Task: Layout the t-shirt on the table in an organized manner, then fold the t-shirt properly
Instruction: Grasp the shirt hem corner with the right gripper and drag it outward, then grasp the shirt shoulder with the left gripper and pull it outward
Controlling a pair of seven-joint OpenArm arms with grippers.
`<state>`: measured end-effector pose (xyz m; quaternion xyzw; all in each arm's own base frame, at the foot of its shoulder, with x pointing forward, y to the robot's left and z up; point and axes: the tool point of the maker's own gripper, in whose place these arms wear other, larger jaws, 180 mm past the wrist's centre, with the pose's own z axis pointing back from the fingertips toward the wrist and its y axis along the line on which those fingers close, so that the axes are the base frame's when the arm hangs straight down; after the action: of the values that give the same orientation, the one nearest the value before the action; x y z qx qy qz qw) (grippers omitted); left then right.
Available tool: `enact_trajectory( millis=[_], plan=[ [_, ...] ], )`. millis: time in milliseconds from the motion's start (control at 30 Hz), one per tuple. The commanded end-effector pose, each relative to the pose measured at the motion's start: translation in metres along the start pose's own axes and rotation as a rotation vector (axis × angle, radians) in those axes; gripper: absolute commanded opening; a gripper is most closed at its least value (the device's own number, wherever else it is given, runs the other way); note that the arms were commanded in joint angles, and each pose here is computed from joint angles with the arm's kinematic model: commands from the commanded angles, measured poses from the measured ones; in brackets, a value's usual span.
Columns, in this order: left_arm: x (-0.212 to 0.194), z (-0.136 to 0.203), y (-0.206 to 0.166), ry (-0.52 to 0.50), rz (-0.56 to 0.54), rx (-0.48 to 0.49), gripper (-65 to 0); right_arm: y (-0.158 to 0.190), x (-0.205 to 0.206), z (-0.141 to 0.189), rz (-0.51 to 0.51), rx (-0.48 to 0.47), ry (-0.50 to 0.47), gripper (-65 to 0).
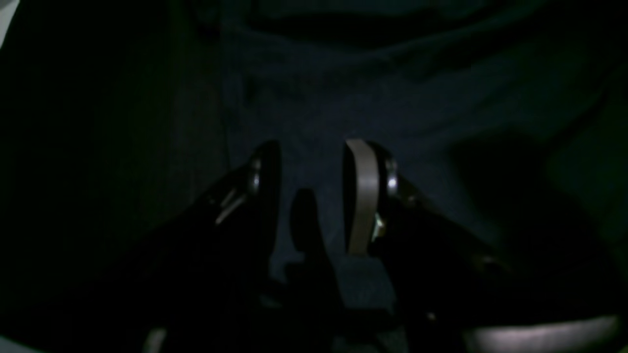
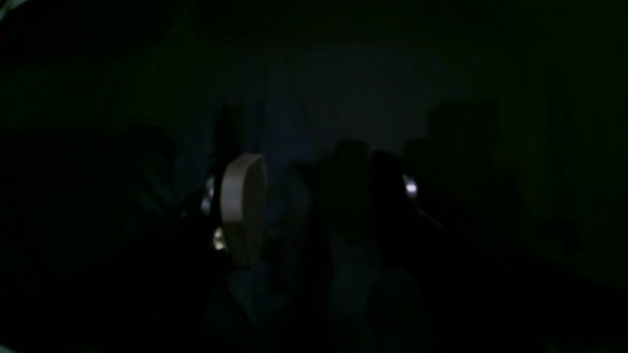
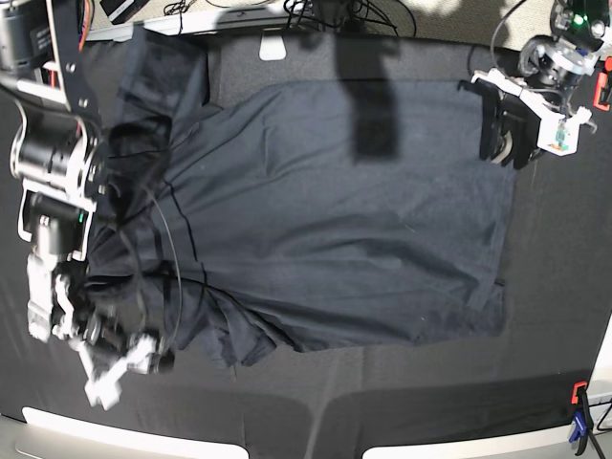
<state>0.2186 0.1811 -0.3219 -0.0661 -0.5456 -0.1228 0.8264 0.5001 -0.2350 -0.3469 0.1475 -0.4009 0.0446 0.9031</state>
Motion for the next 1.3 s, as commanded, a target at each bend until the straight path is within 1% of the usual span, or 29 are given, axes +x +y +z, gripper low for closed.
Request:
enact_trajectory(
  millis=[0,100,133,167,233,267,333,367,400,467,567,633,667,733,867,900,933,1100,1167,1267],
  plan=[
    [0.012,0.002,0.001,-0.041,-0.011,-0.003,-45.6,0.005,0.017,0.000,0.004,0.001,-0.041,-32.0],
    [0.011,0.002,0.001,-0.040,-0.011,-0.003,-45.6,0.007,-0.007,-0.013,-0.009,-0.054,-0.007,-32.1],
    [0.011,0.002,0.001,-0.041,-0.011,-0.003,-45.6,0.011,-0.013,-0.017,0.005,-0.054,0.010,-32.3],
    [0.011,0.002,0.001,-0.041,-0.011,-0.003,-45.6,0.016,-0.019,-0.020,0.021,-0.054,0.029,-33.8],
    [0.011,0.002,0.001,-0.041,-0.011,-0.003,-45.6,0.025,-0.028,-0.026,0.065,-0.050,0.064,-41.8],
    [0.011,0.002,0.001,-0.040,-0.011,-0.003,-45.6,0.027,-0.030,-0.029,0.090,-0.056,0.067,-47.4],
    [0.011,0.002,0.001,-0.039,-0.011,-0.003,-45.6,0.020,-0.020,-0.031,0.128,-0.123,0.022,-59.9],
    [0.011,0.002,0.001,-0.036,-0.011,-0.003,-45.6,0.013,-0.011,-0.030,0.144,-0.171,-0.018,-64.4],
    [0.011,0.002,0.001,-0.036,-0.011,-0.003,-45.6,0.005,0.000,-0.027,0.159,-0.222,-0.064,-65.0],
    [0.010,0.002,0.001,-0.035,-0.011,-0.003,-45.6,-0.014,0.025,-0.018,0.194,-0.345,-0.144,-65.0],
    [0.011,0.002,0.001,-0.036,-0.011,-0.003,-45.6,-0.037,0.070,0.003,0.277,-0.526,-0.268,-65.0],
    [0.010,0.002,0.001,-0.036,-0.011,-0.003,-45.6,-0.044,0.099,0.017,0.291,-0.601,-0.333,-65.0],
    [0.011,0.002,0.001,-0.036,-0.011,-0.003,-45.6,-0.044,0.111,0.021,0.288,-0.610,-0.353,-64.8],
    [0.011,0.002,0.001,-0.036,-0.010,-0.003,-45.6,-0.041,0.129,0.027,0.287,-0.611,-0.382,-59.4],
    [0.011,0.002,0.001,-0.036,-0.010,-0.003,-45.6,-0.038,0.148,0.033,0.287,-0.612,-0.412,-40.9],
    [0.011,0.002,0.001,-0.036,-0.010,-0.003,-45.6,-0.038,0.148,0.033,0.287,-0.612,-0.413,-37.3],
    [0.011,0.002,0.001,-0.036,-0.011,-0.003,-45.6,-0.038,0.149,0.033,0.287,-0.612,-0.414,-35.3],
    [0.011,0.002,0.001,-0.036,-0.011,-0.003,-45.6,-0.035,0.147,0.031,0.286,-0.592,-0.406,-35.0],
    [0.011,0.002,0.001,-0.036,-0.011,-0.003,-45.6,-0.037,0.141,0.028,0.247,-0.586,-0.376,-35.0],
    [0.012,0.001,0.002,-0.040,-0.012,-0.003,-45.6,-0.040,0.122,0.021,0.155,-0.566,-0.283,-35.1]
  ],
)
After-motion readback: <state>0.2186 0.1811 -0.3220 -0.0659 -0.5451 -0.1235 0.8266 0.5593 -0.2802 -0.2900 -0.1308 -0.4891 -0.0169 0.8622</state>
